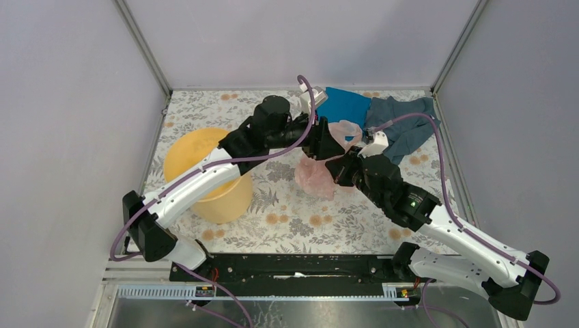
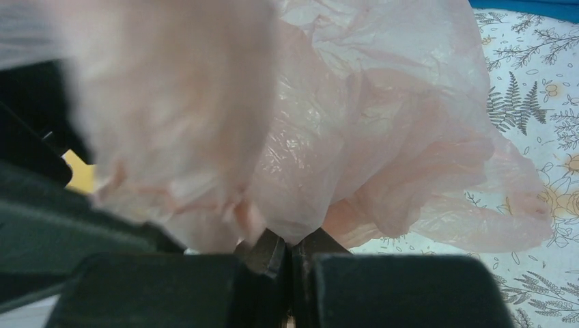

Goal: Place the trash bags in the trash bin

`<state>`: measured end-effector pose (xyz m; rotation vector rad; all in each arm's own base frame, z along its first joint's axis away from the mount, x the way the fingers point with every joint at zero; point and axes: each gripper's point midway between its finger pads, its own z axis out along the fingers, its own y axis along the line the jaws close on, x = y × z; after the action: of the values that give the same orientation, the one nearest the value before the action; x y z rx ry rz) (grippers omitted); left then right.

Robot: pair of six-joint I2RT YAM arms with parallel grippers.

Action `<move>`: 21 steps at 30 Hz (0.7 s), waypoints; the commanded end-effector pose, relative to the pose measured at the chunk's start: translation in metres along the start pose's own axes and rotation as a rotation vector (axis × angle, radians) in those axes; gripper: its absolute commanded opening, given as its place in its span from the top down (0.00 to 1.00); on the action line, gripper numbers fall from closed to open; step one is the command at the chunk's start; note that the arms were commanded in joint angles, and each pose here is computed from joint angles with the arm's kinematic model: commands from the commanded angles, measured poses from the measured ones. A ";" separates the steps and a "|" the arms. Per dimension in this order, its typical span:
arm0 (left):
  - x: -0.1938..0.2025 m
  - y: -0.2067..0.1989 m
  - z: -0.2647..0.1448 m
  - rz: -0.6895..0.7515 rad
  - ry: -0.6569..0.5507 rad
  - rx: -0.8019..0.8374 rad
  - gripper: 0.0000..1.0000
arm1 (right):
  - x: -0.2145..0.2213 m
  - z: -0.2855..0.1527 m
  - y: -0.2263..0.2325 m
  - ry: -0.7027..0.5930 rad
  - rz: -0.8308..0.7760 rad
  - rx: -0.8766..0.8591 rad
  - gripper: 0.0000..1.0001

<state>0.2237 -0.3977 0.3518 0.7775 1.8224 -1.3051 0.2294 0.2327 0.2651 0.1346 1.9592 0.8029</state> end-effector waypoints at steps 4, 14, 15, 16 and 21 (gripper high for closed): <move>-0.024 0.001 -0.010 0.038 -0.065 -0.010 0.97 | -0.001 -0.004 -0.005 -0.016 0.001 0.009 1.00; -0.072 0.061 -0.123 0.069 -0.272 -0.275 1.00 | 0.017 0.007 -0.037 0.032 -0.199 -0.033 1.00; -0.071 0.065 -0.127 0.063 -0.269 -0.282 1.00 | 0.017 0.009 -0.034 0.048 -0.198 -0.100 1.00; -0.072 0.069 -0.132 0.054 -0.273 -0.294 1.00 | 0.020 0.010 -0.028 0.075 -0.194 -0.184 1.00; -0.082 0.071 -0.160 0.040 -0.325 -0.303 1.00 | 0.006 0.010 -0.008 0.150 -0.171 -0.461 1.00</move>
<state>0.2926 -0.2392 0.4094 0.4029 1.7073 -0.9962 0.2474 0.2054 0.2085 -0.0820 2.0050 0.8651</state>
